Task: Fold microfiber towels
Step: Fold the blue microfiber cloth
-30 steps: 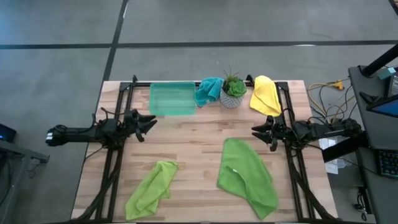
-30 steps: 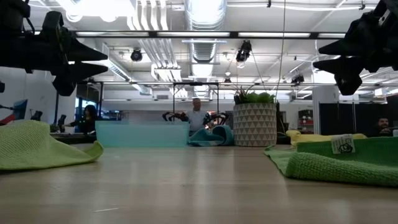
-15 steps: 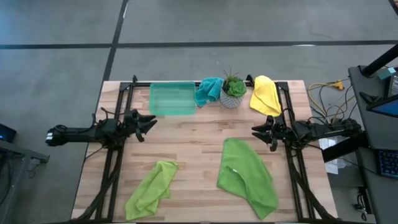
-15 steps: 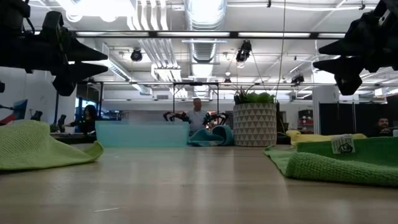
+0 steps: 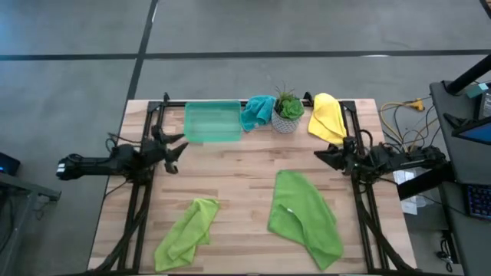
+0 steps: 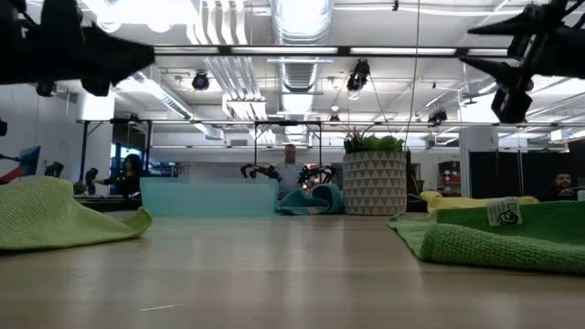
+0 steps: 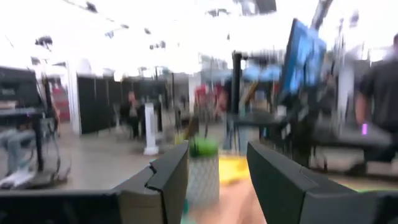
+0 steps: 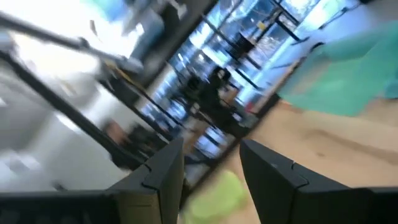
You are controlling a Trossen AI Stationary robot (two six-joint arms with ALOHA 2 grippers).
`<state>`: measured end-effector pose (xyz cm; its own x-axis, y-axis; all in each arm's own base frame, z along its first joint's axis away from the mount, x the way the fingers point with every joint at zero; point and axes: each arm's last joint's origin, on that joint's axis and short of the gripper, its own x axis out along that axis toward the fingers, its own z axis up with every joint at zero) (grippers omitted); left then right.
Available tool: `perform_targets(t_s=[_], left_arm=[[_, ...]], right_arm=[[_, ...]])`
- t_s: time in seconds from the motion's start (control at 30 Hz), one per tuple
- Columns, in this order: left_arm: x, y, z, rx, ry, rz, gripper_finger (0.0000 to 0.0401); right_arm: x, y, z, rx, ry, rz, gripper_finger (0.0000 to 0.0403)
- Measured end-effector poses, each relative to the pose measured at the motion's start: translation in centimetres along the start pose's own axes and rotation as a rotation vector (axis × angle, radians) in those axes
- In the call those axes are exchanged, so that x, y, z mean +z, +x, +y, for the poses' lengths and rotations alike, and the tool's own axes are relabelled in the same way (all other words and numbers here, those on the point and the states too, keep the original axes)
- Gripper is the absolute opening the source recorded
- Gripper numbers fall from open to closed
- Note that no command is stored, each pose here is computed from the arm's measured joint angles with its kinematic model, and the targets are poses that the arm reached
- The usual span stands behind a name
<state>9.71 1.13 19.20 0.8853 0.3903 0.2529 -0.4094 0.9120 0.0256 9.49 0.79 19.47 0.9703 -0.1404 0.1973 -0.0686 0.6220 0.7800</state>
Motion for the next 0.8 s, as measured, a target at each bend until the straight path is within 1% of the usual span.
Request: perform_targets(t_s=[0.07,0.1,0.23,0.33,0.43,0.47,0.57,0.7,0.8], left_arm=[[1.0,0.0,0.1,0.012,-0.049,-0.095,0.0150],[1.5,-0.1,0.3,0.017,-0.110,-0.151,0.0150],[3.6,-0.7,0.8,-0.008,-0.479,-0.369,0.0150],[4.8,-1.3,1.2,-0.044,-0.659,-0.517,0.0150],[6.2,-2.3,1.8,-0.101,-0.832,-0.694,0.0150],[6.4,-2.6,2.0,-0.119,-0.865,-0.734,0.0150],[6.9,-3.1,2.2,-0.140,-0.894,-0.812,0.0150],[6.9,-2.9,2.1,-0.156,-0.883,-0.796,0.0150],[6.5,-2.4,1.8,-0.150,-0.873,-0.736,0.0150]], right_arm=[[0.4,0.0,0.4,0.041,0.045,-0.039,0.0153],[0.6,0.0,0.6,0.064,0.059,-0.059,0.0153],[1.6,-0.3,1.7,0.178,0.167,-0.146,0.0153],[2.3,-0.6,2.3,0.258,0.195,-0.210,0.0153],[3.0,-0.9,2.9,0.329,0.187,-0.279,0.0153],[3.2,-1.0,3.1,0.349,0.181,-0.299,0.0153],[3.5,-1.3,3.4,0.384,0.170,-0.337,0.0153],[3.4,-1.2,3.5,0.410,0.171,-0.302,0.0153],[3.2,-1.2,3.6,0.462,0.138,-0.236,0.0153]])
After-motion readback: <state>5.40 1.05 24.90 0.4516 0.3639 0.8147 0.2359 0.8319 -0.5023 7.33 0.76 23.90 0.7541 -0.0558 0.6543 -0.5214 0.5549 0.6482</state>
